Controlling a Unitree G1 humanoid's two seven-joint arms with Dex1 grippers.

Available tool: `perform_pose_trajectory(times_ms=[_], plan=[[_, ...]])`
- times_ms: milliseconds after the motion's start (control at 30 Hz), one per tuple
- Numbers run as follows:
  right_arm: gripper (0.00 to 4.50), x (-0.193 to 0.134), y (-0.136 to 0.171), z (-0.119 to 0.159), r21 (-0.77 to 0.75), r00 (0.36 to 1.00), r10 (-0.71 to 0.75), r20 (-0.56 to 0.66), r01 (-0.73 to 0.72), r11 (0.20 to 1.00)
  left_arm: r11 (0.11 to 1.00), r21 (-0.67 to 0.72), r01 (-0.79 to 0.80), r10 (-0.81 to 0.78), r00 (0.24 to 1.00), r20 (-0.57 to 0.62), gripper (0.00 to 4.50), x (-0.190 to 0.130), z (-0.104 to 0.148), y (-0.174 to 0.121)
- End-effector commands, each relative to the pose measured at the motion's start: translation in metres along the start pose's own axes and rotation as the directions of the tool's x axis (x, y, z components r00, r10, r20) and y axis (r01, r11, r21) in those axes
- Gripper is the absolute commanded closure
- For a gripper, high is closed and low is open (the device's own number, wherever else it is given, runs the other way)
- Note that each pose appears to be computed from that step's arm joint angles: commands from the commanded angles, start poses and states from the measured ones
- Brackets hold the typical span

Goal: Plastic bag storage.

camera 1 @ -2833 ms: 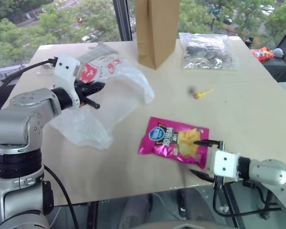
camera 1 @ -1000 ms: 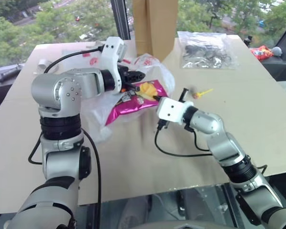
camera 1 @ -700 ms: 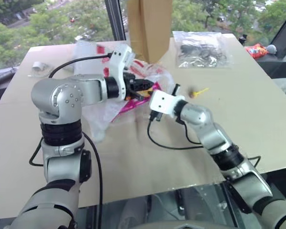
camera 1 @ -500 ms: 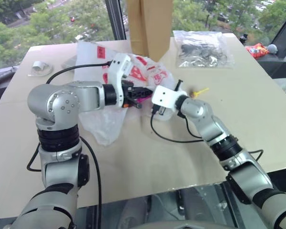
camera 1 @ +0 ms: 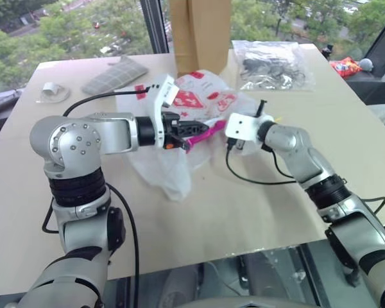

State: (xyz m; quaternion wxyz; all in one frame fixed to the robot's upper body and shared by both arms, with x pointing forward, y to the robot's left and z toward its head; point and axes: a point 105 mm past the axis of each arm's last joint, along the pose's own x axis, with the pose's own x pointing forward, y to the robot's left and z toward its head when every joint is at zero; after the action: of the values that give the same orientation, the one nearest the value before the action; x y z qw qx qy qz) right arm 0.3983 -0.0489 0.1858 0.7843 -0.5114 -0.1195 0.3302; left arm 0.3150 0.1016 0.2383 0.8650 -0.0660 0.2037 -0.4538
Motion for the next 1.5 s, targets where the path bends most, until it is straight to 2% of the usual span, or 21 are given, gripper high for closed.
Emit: perform_pose_trajectory(times_ms=[33,267,400,433,467,533,633,700,733,933,1033,1133,1267,1367,1433,1500], plan=[[4.42,0.007,-0.010,0.020,-0.020,0.998,-0.041,0.047,0.042,0.999,0.995,0.013,0.103,-0.103,0.992,0.071,4.50,0.002,0.017,-0.020],[4.42,0.051,0.003,0.046,-0.033,0.996,-0.068,0.061,0.070,0.997,0.994,-0.046,0.104,-0.098,0.989,0.107,4.50,0.004,0.013,-0.020],[4.42,0.065,0.018,0.056,0.030,0.994,-0.004,0.111,0.001,1.000,0.996,-0.086,0.036,-0.025,0.991,0.133,4.50,0.004,0.008,-0.011],[3.91,0.065,0.017,0.057,0.051,0.993,-0.001,0.121,-0.005,0.999,0.995,-0.098,0.012,0.001,0.991,0.137,4.50,0.003,0.006,-0.007],[3.68,0.063,0.015,0.057,0.058,0.992,-0.006,0.129,-0.002,0.998,0.993,-0.118,-0.018,0.035,0.989,0.143,4.50,0.001,0.005,0.000],[2.85,0.057,0.009,0.056,0.051,0.990,-0.010,0.141,0.003,0.999,0.987,-0.150,-0.058,0.082,0.984,0.158,4.50,-0.003,0.004,0.009],[1.39,0.039,-0.004,0.058,0.093,0.981,-0.044,0.190,0.026,0.995,0.976,-0.192,-0.099,0.136,0.973,0.187,4.50,-0.009,0.003,0.021],[0.33,0.021,-0.006,0.059,0.144,0.975,-0.021,0.219,-0.012,0.990,0.960,-0.244,-0.140,0.191,0.961,0.199,4.50,-0.012,0.000,0.035],[0.08,0.014,-0.005,0.060,0.170,0.973,-0.005,0.231,-0.036,0.985,0.952,-0.263,-0.154,0.211,0.956,0.203,4.50,-0.014,-0.001,0.041],[0.08,-0.024,-0.014,0.071,0.281,0.959,0.009,0.282,-0.092,0.955,0.903,-0.371,-0.217,0.318,0.917,0.239,4.50,-0.021,0.004,0.070],[0.08,-0.027,-0.015,0.060,0.240,0.976,0.022,0.217,-0.075,0.968,0.898,-0.375,-0.229,0.334,0.910,0.245,4.50,-0.021,0.007,0.074],[0.08,-0.018,0.000,0.039,0.235,0.989,0.070,0.127,-0.099,0.967,0.925,-0.331,-0.186,0.278,0.925,0.257,4.50,-0.014,0.012,0.063],[0.08,-0.007,0.024,0.024,0.309,0.980,0.169,0.107,-0.195,0.931,0.950,-0.274,-0.152,0.236,0.922,0.307,4.50,-0.012,0.022,0.053],[0.08,0.002,0.031,0.019,0.328,0.976,0.182,0.118,-0.211,0.921,0.964,-0.120,-0.238,0.264,0.916,0.303,4.50,-0.010,0.022,0.049],[0.08,0.022,0.019,0.017,0.263,0.991,0.095,0.094,-0.116,0.958,0.955,-0.022,-0.297,0.289,0.906,0.311,4.50,-0.005,0.022,0.049],[0.08,0.040,0.001,0.019,0.134,0.996,0.006,0.084,-0.017,0.991,0.942,0.022,-0.336,0.311,0.893,0.326,4.50,-0.001,0.024,0.052]])
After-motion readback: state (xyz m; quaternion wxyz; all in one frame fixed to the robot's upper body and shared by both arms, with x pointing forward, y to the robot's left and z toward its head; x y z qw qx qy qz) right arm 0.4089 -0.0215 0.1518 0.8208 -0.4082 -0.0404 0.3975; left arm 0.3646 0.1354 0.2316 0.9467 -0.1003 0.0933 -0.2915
